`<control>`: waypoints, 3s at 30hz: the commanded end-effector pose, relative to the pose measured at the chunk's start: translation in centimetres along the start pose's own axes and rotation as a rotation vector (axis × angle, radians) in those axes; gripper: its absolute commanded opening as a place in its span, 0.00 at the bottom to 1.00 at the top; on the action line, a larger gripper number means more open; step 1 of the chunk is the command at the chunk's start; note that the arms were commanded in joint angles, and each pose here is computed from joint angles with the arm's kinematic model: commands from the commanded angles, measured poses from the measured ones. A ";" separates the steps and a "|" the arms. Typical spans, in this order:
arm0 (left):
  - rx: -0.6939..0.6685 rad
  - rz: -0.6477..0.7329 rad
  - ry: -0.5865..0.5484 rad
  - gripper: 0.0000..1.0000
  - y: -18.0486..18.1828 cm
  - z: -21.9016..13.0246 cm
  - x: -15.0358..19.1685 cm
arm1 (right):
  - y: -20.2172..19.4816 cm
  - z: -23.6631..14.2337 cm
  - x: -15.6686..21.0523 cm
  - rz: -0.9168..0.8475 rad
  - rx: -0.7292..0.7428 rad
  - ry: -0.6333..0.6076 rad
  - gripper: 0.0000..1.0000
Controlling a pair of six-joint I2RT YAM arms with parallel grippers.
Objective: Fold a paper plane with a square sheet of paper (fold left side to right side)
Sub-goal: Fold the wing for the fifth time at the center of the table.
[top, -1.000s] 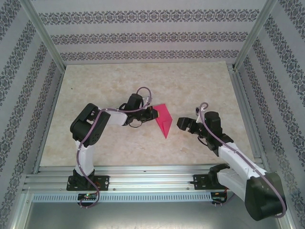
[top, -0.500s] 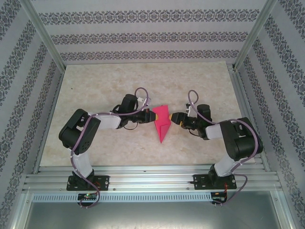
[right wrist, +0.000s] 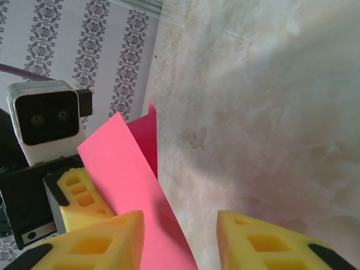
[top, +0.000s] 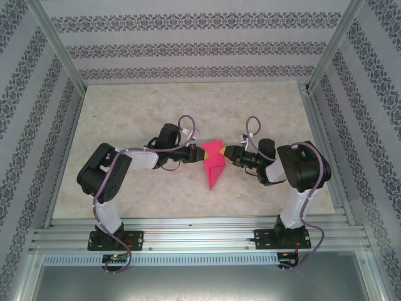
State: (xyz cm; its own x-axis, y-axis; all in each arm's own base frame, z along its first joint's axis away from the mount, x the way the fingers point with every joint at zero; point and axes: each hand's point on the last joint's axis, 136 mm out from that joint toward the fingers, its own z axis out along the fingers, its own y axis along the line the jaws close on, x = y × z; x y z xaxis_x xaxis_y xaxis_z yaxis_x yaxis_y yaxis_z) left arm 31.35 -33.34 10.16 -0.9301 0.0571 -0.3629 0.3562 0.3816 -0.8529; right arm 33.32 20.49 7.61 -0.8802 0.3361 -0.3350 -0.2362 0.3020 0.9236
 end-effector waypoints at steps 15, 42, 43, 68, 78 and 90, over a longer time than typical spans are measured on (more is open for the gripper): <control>-0.057 0.016 -0.021 0.21 1.1 -1.0 -0.7 | 1.4 -0.2 0.2 -0.056 -0.009 -0.009 0.03; -0.551 0.423 0.113 0.62 -4.4 0.2 8.0 | -1.8 -2.1 0.3 0.161 0.470 -0.059 0.00; -0.585 0.432 0.129 0.62 -4.0 0.6 8.2 | -1.9 -2.1 0.4 0.163 0.476 -0.058 0.00; -0.955 0.478 0.229 0.55 1.6 5.6 10.0 | -2.5 -2.1 0.8 0.179 0.512 -0.049 0.00; -0.959 0.490 0.242 0.46 1.7 6.1 10.1 | -3.1 -2.1 1.1 0.180 0.534 -0.038 0.00; -0.984 0.502 0.258 0.34 1.9 6.3 10.2 | -3.9 -2.3 1.2 0.169 0.589 -0.027 0.00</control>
State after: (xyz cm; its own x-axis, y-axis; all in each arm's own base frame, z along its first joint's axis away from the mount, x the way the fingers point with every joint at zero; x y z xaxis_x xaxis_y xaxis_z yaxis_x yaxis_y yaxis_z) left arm 23.32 -37.61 2.30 -0.7417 0.5375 -0.4013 0.5706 0.8201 0.0437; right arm 31.79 17.50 4.00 -0.8720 0.4589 -0.1700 0.2017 0.6535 0.7295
